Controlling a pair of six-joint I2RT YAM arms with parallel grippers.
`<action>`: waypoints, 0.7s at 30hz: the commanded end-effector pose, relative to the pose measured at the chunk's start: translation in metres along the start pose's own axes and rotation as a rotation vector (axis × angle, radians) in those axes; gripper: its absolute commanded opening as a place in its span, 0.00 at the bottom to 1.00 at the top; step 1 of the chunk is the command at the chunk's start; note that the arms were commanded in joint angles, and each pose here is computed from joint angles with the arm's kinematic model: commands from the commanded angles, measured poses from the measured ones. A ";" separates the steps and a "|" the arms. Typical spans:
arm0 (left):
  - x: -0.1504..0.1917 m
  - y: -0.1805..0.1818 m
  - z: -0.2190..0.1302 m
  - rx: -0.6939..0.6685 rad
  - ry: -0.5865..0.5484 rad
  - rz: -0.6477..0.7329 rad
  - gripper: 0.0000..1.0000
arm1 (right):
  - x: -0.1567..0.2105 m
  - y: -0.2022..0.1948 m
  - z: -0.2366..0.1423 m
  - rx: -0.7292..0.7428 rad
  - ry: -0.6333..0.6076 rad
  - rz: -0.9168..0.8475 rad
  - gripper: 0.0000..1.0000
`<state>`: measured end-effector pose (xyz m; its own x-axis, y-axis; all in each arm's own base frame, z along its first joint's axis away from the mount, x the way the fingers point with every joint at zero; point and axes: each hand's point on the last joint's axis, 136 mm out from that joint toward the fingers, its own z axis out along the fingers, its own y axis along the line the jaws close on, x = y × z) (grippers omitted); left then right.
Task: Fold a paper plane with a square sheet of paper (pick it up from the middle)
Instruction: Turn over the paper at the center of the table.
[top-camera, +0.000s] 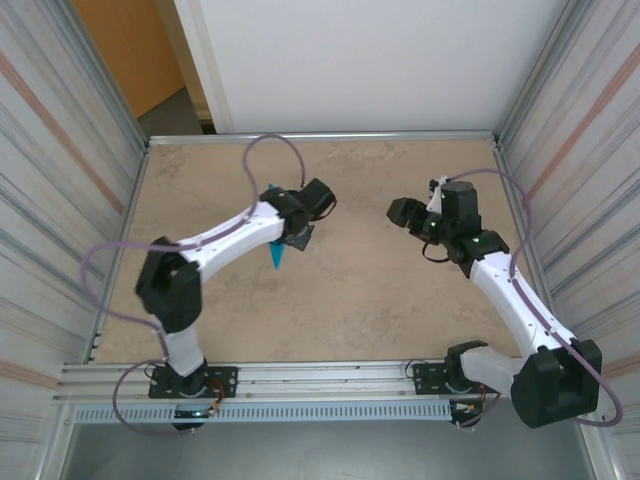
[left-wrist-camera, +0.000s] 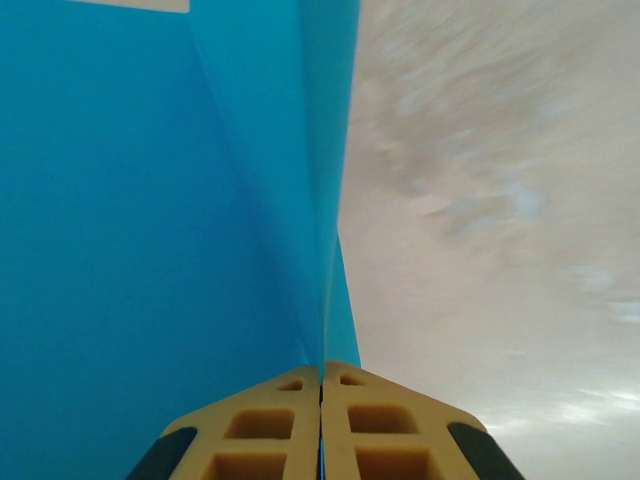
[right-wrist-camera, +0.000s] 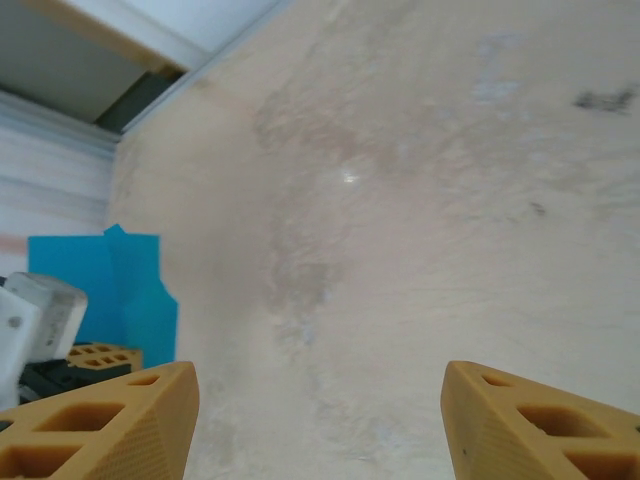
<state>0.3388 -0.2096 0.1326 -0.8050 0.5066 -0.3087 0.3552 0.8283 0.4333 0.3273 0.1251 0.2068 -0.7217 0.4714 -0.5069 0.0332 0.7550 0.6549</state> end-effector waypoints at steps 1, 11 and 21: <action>0.012 0.044 0.002 -0.353 0.117 0.169 0.07 | 0.002 -0.025 -0.007 0.076 -0.025 0.067 0.64; 0.010 0.001 0.058 -0.450 0.195 0.222 0.07 | 0.011 -0.055 -0.012 0.133 -0.017 0.141 0.64; 0.021 -0.042 0.086 -0.331 0.221 0.182 0.16 | 0.015 -0.063 -0.007 0.150 -0.001 0.170 0.64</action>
<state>0.3473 -0.2021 0.0388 -0.8217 0.5692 0.0269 0.3924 0.5310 0.7511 0.3112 0.0857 0.1657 -0.7051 0.5745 -0.4156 0.2228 0.7360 0.6393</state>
